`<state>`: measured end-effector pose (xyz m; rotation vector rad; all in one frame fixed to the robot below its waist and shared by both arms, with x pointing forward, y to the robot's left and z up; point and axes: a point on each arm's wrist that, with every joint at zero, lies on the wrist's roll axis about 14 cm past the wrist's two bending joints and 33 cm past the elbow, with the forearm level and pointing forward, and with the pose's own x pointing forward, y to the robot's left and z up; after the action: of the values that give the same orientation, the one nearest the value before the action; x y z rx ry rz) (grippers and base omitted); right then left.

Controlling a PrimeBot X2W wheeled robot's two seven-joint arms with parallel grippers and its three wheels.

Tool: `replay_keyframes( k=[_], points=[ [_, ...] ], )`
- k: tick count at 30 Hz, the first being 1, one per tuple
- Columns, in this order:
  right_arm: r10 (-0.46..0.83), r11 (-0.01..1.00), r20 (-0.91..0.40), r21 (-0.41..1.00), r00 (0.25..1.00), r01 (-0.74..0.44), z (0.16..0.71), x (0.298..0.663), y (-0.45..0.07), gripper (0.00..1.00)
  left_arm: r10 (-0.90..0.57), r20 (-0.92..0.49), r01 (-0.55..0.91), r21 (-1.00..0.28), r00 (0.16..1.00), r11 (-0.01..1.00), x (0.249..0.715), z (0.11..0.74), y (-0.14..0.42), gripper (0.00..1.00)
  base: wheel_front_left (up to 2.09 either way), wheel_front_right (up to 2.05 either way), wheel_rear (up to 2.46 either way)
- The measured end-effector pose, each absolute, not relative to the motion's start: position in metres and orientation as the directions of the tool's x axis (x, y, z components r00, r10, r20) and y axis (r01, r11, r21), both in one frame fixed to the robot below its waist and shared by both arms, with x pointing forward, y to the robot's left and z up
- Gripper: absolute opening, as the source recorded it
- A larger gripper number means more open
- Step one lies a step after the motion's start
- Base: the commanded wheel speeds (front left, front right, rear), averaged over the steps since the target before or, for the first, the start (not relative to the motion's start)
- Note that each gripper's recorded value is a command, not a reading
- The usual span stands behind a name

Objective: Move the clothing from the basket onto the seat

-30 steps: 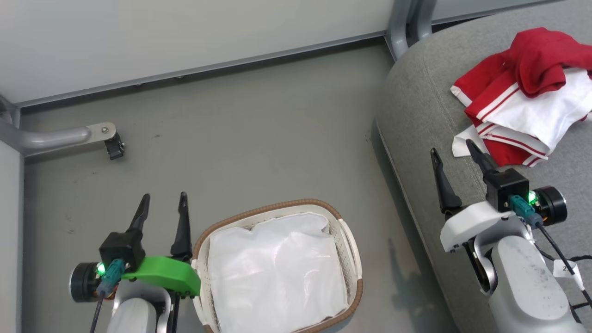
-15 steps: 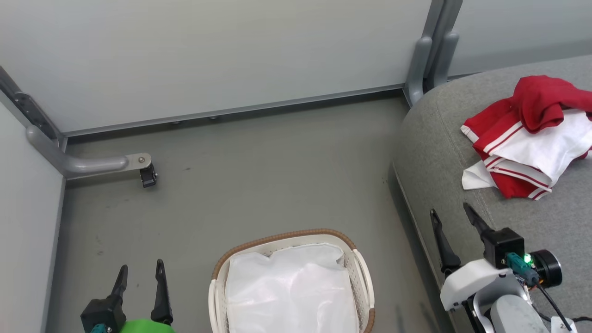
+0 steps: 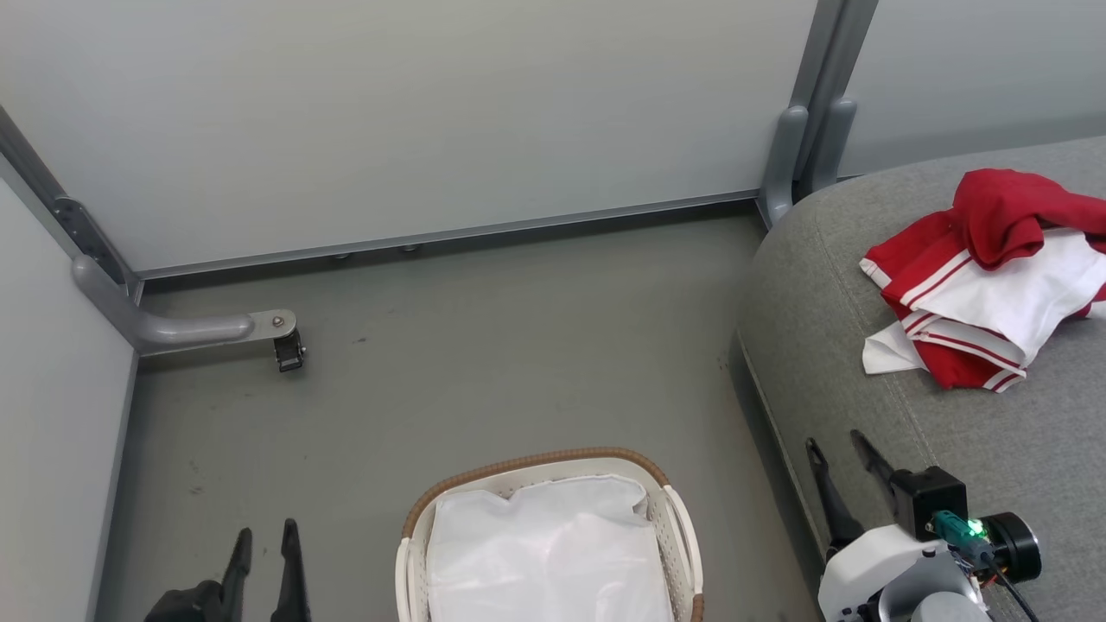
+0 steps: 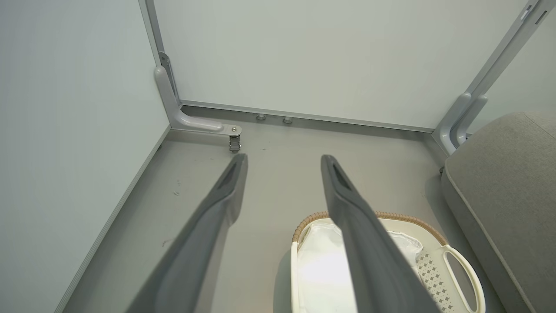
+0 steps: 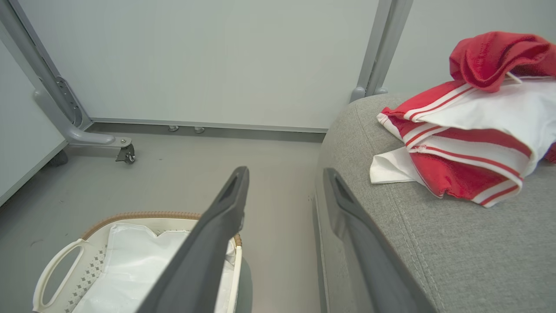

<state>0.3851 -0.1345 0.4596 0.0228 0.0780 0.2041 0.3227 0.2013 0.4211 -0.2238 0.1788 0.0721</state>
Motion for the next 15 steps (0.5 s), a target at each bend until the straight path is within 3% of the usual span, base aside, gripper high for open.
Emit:
replay_keyframes(
  k=[15],
  points=[
    [0.118, 0.955, -0.111, 0.286, 0.987, -0.081, 0.456, 0.385, -0.151, 0.0, 0.092, -0.23, -0.184, -0.416, 0.969, 0.891, 0.324, 0.416, 0.208, 0.0, 0.0, 0.0, 0.0]
  ],
)
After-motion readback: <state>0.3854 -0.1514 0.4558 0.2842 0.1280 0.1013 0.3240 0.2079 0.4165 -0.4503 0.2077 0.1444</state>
